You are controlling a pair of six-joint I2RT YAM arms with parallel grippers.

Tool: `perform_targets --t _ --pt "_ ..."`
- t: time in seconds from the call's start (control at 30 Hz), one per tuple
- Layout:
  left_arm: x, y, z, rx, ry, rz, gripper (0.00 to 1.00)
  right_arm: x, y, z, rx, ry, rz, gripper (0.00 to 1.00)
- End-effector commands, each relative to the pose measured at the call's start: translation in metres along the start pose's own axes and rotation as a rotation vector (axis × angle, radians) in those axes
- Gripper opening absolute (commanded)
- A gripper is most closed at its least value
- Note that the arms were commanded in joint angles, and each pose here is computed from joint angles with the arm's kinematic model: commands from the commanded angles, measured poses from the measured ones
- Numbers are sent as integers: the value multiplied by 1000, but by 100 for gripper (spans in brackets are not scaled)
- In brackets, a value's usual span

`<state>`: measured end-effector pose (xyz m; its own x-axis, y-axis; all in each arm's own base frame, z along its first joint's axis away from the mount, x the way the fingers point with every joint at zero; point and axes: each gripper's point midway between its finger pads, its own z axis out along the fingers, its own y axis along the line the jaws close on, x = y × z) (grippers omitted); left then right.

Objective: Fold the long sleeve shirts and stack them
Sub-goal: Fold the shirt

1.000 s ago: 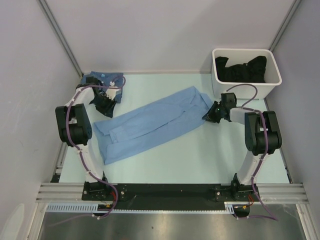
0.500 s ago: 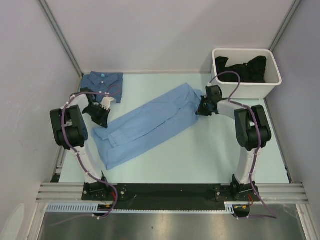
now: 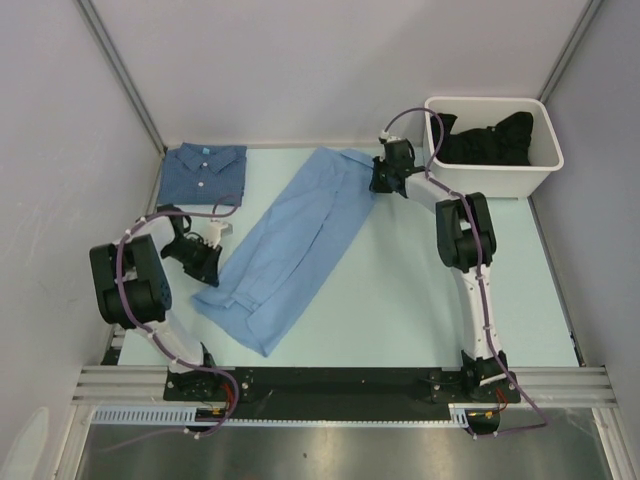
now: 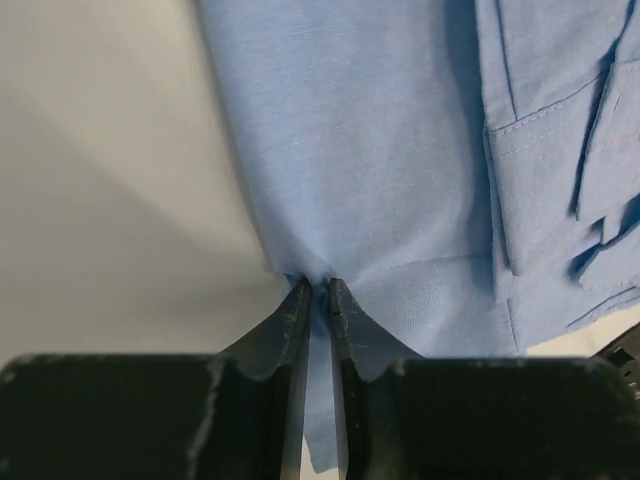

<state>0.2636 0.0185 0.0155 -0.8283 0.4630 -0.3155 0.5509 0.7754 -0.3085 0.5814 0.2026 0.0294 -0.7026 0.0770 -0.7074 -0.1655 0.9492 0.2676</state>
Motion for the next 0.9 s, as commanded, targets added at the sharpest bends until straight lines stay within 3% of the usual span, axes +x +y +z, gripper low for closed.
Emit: perform_targets --t 0.0,0.03,0.13,0.23,0.27,0.43,0.87 --pt "19 -41 9 95 47 -7 18 -9 -16 -6 27 2 -34 41" --pt "23 -49 12 109 54 1 17 -9 -20 -14 11 25 -8 54" --pt "29 -59 15 125 59 -6 18 -1 -26 -39 -24 83 108 63" --pt "33 -67 20 141 66 4 17 8 -27 -63 -101 126 224 62" --pt "33 -70 21 146 66 2 16 30 -29 -66 -121 177 263 61" --pt "34 -88 31 182 86 28 15 74 7 -81 -278 282 416 60" --pt "47 -136 43 231 191 262 19 104 19 -73 -257 378 325 57"
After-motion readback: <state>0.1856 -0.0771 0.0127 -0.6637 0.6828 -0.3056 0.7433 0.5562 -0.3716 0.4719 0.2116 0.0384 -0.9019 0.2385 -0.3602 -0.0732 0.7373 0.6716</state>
